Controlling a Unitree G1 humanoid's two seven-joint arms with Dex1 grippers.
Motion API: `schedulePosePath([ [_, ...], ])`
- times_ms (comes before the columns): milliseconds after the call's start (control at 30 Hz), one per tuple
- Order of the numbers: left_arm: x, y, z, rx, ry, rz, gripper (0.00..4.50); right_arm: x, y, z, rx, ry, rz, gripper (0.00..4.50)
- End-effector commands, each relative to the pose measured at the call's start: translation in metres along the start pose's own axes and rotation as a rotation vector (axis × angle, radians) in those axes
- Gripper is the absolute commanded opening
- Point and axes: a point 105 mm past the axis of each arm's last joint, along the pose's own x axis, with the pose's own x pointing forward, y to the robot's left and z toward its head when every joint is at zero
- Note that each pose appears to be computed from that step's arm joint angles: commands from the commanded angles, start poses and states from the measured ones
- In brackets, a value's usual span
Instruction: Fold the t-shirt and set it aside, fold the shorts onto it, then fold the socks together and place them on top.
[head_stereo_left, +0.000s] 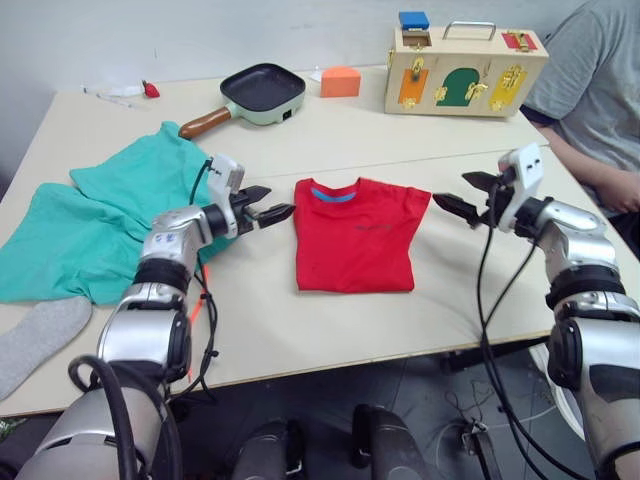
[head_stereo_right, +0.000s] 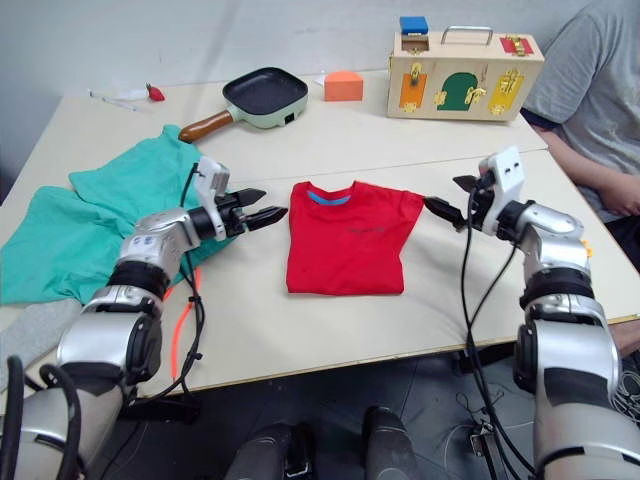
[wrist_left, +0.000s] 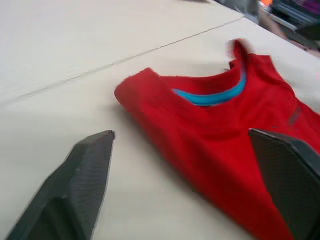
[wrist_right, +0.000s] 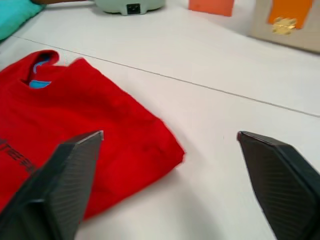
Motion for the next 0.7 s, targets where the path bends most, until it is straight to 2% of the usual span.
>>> schedulePosePath([
  [33,-0.01,-0.03,0.023,0.33,-0.029,-0.22,4.5,-0.005,0.032,0.018,-0.142,-0.057,0.231,4.45],
  [167,-0.023,-0.062,0.006,0.533,0.046,-0.417,4.5,-0.015,0.091,-0.011,-0.383,0.055,0.534,4.45],
  [300,-0.019,-0.089,-0.021,0.569,0.123,-0.519,4.5,-0.011,0.125,-0.031,-0.442,0.066,0.608,4.45],
  [433,-0.005,-0.105,-0.044,0.603,0.173,-0.521,4.5,-0.005,0.133,-0.048,-0.515,0.089,0.597,4.45],
  [567,0.009,-0.098,-0.052,0.649,0.196,-0.433,4.5,0.007,0.127,-0.051,-0.577,0.08,0.521,4.45],
  [633,0.015,-0.094,-0.053,0.662,0.203,-0.393,4.5,0.011,0.126,-0.051,-0.585,0.073,0.503,4.07],
  [700,0.018,-0.091,-0.053,0.663,0.204,-0.366,4.09,0.011,0.128,-0.055,-0.592,0.085,0.517,3.46],
])
